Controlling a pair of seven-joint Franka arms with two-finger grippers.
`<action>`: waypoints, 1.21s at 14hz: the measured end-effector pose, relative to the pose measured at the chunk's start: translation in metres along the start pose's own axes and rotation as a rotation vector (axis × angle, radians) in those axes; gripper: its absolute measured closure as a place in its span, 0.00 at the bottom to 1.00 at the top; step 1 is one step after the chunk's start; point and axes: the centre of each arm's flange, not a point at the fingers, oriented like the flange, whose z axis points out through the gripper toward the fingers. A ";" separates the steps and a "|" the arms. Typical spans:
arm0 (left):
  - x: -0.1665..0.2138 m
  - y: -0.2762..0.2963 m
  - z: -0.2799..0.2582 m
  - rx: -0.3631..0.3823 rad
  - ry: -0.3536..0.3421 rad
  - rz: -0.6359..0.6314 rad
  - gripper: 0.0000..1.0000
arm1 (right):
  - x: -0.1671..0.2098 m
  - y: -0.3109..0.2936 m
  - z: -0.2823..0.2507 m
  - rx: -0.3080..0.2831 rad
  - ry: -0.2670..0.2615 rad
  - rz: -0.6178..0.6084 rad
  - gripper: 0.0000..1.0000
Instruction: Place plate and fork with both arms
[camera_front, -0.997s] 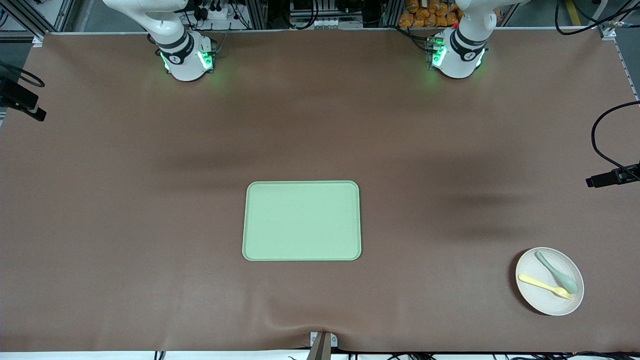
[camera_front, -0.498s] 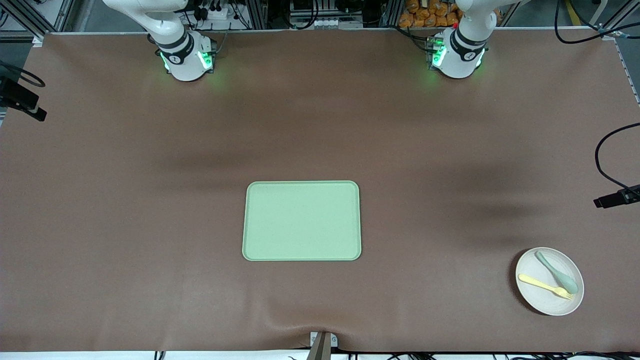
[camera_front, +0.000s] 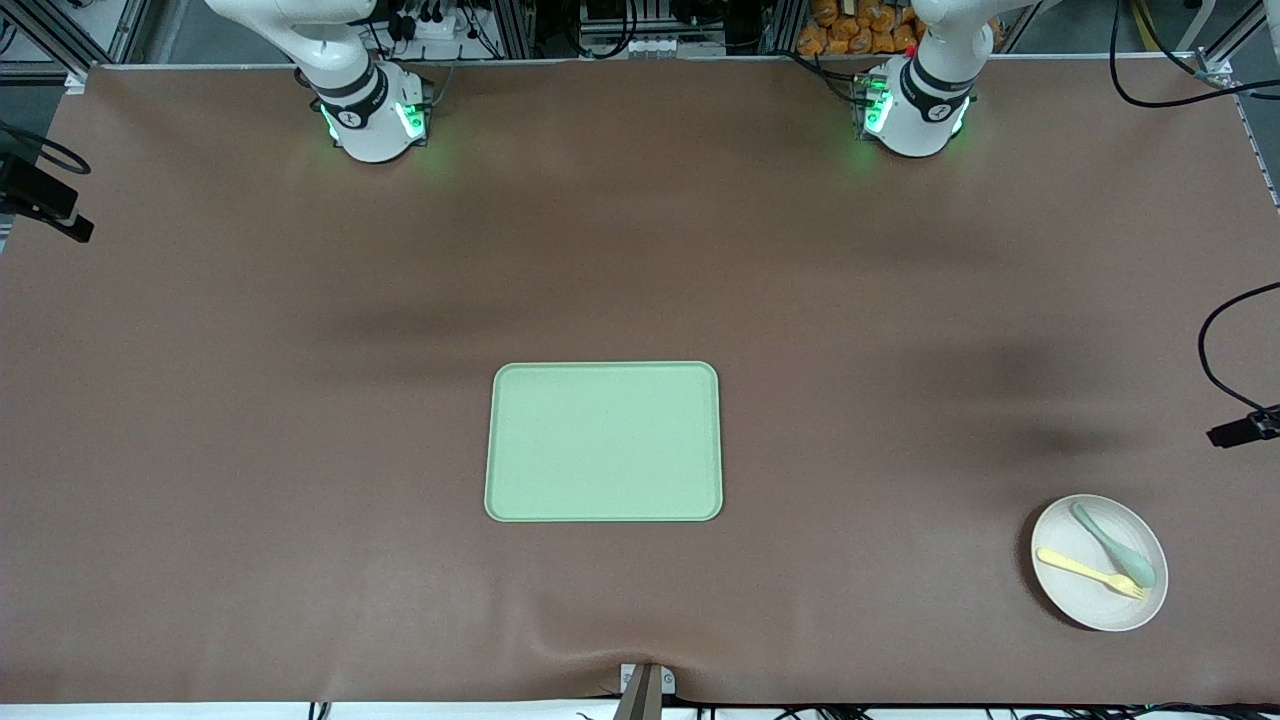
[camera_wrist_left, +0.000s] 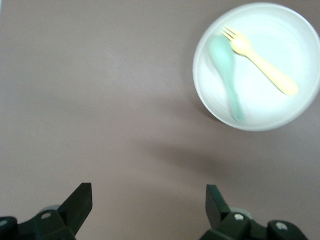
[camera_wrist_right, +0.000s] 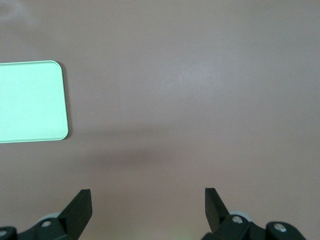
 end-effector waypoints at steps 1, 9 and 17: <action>0.003 -0.017 0.011 0.001 0.017 -0.023 0.00 | 0.000 0.000 0.000 0.000 0.000 0.000 0.00; 0.011 -0.008 0.113 -0.141 -0.002 -0.159 0.00 | 0.000 0.000 0.000 0.000 0.001 0.000 0.00; 0.017 0.030 0.178 -0.166 0.057 -0.383 0.00 | 0.000 0.005 0.000 0.000 0.002 0.010 0.00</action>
